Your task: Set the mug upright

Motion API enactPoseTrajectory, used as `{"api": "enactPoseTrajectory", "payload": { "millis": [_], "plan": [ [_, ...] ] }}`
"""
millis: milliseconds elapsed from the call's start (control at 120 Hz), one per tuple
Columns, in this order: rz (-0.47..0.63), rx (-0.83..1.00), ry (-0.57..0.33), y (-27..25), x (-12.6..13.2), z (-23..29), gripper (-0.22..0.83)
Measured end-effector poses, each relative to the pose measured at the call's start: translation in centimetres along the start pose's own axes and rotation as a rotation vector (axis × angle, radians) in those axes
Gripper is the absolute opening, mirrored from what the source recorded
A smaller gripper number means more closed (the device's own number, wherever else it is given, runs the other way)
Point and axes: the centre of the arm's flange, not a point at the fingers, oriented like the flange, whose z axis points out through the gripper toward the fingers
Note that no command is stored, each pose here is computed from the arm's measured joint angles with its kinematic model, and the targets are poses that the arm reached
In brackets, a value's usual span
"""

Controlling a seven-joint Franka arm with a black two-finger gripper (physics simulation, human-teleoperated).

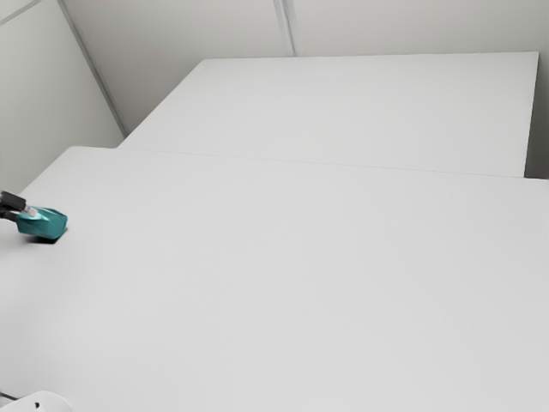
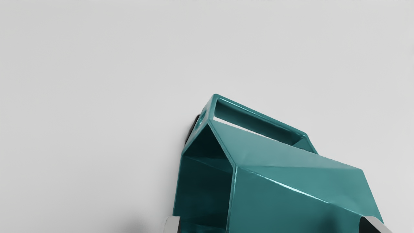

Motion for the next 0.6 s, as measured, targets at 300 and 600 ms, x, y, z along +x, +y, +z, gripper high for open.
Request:
{"api": "enactPoseTrajectory", "payload": {
  "millis": [300, 600],
  "plan": [
    [-0.02, -0.09, 0.05, 0.0, -0.5, 0.5, 0.62],
    [-0.023, -0.15, 0.08, 0.0, -0.7, 1.7, 0.61]
  ]
}}
